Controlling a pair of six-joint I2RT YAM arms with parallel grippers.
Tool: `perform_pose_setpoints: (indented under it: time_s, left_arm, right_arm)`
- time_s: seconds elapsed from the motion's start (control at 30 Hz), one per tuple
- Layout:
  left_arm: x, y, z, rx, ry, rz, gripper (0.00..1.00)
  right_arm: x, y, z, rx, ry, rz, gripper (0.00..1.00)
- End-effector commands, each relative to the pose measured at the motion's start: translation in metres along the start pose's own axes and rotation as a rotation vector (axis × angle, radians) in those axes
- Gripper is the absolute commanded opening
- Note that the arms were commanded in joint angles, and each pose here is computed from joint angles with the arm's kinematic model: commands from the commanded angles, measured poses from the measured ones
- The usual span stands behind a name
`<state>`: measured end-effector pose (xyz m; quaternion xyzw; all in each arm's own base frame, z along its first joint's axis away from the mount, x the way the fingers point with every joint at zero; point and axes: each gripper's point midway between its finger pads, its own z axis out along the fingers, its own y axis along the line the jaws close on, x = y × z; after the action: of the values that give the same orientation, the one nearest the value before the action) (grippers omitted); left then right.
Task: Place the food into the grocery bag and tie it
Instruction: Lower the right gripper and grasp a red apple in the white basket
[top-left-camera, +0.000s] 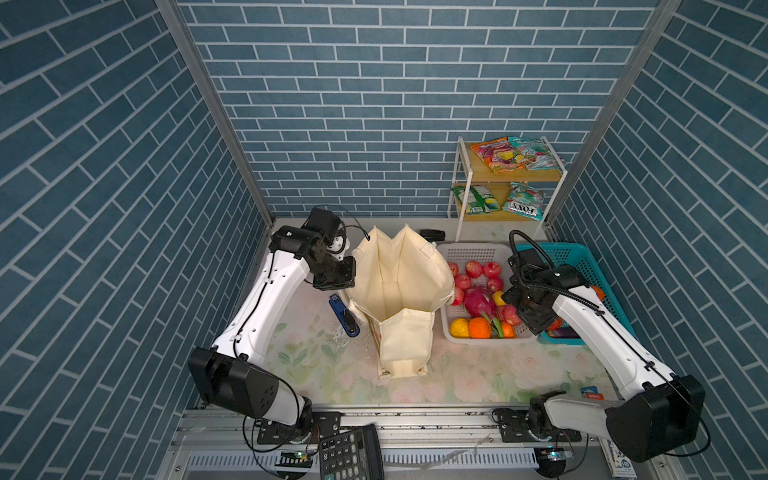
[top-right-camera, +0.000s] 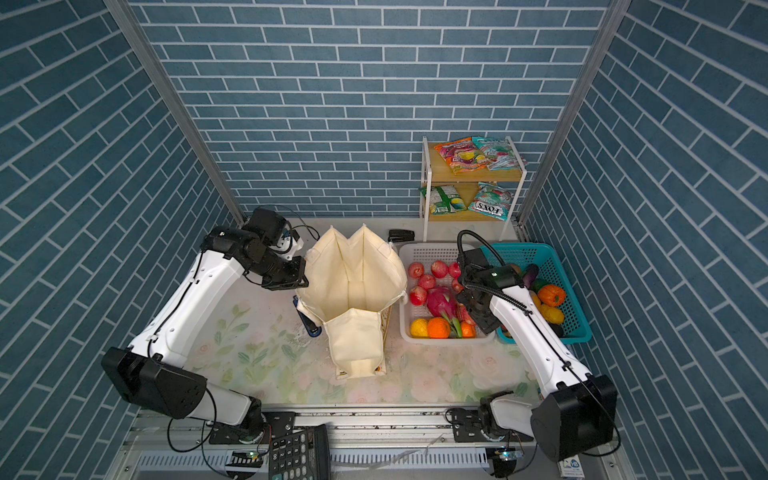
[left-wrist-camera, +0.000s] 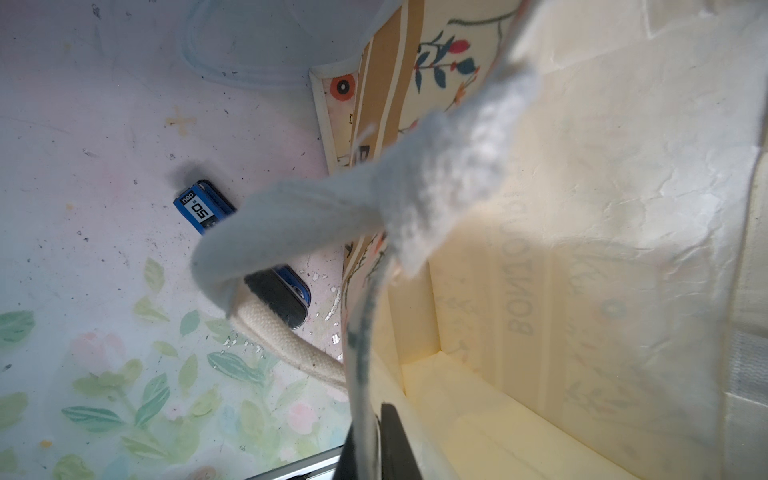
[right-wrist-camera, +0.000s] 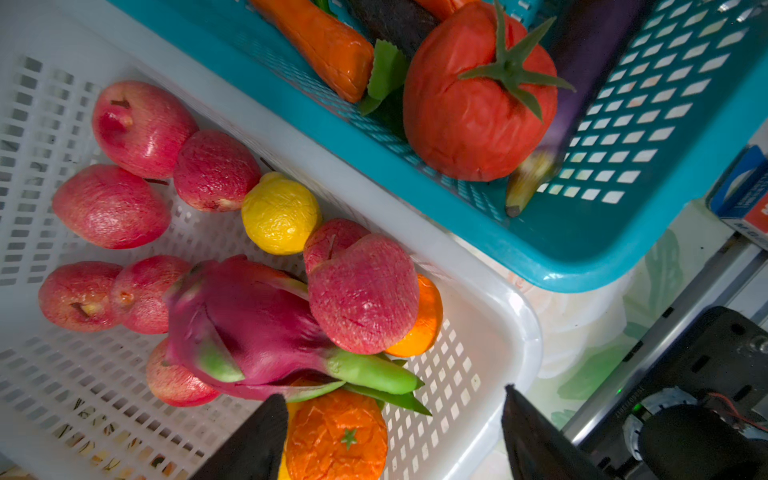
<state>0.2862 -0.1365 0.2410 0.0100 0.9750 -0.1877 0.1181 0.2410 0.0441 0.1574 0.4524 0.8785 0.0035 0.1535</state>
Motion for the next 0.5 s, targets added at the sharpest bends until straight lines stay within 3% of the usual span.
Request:
perform_pose_setpoints:
  time_s: [0.0, 0.47]
  left_arm:
    - [0.004, -0.002, -0.005, 0.005, -0.010, 0.032, 0.11]
    - [-0.002, -0.007, -0.010, 0.022, -0.030, 0.046, 0.19]
  right_arm:
    - [0.003, 0.001, 0.012, 0.013, 0.019, 0.056, 0.81]
    - [0.000, 0.005, 0.044, 0.050, 0.001, 0.090, 0.79]
